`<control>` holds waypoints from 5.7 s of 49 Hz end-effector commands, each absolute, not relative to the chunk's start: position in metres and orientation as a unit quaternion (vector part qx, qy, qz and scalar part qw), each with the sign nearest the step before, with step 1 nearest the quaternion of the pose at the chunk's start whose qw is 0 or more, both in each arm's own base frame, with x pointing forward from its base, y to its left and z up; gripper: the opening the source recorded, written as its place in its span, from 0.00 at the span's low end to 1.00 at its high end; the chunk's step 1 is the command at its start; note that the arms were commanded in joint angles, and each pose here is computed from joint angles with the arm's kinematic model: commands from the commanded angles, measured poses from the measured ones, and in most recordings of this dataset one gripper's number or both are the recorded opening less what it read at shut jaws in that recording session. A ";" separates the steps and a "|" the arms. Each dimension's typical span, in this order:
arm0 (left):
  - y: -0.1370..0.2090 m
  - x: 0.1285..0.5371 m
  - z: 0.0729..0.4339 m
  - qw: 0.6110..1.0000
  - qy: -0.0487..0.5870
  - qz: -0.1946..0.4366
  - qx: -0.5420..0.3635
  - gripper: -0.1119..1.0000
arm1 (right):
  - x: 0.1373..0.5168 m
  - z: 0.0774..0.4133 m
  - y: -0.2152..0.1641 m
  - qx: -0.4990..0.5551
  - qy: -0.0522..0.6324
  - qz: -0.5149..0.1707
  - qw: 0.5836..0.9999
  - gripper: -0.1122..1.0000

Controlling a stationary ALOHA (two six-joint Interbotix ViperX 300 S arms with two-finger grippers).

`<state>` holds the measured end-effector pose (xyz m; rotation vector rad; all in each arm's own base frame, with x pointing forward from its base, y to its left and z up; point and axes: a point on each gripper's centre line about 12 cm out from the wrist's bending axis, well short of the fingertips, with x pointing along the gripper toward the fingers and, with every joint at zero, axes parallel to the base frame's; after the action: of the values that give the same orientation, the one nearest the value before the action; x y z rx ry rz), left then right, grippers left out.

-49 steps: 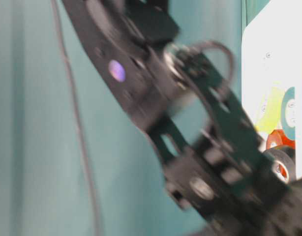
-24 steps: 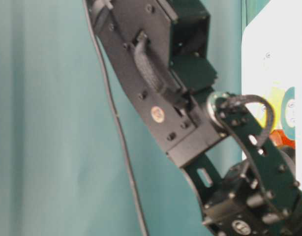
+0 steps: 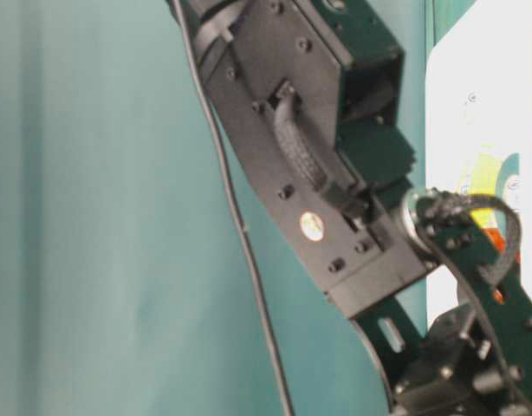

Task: Put the tape into the white case with the right arm.
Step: 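Move the right gripper to the blue tape roll and grasp it, then lift the blue roll and carry it over the tray, then lower the blue roll into the tray's front-right and release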

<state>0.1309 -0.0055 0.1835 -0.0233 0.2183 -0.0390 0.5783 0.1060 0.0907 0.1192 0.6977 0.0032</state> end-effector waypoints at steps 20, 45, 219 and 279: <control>-0.005 0.132 0.188 0.995 0.102 -0.018 -0.013 0.10 | 0.583 0.114 0.107 0.047 0.319 0.008 0.946 0.13; -0.005 0.132 0.188 0.995 0.102 -0.018 -0.013 0.10 | 0.570 0.180 0.095 -0.003 0.302 -0.018 0.953 0.12; -0.005 0.132 0.188 0.995 0.102 -0.018 -0.013 0.10 | 0.327 0.179 -0.077 0.005 0.388 -0.167 0.906 0.17; -0.005 0.132 0.188 0.995 0.102 -0.016 -0.014 0.10 | 0.172 0.191 -0.039 0.018 0.225 -0.125 0.966 0.73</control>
<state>0.1309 -0.0053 0.1835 -0.0250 0.2183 -0.0373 0.1782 -0.0406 0.1872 0.0363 0.4983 -0.2576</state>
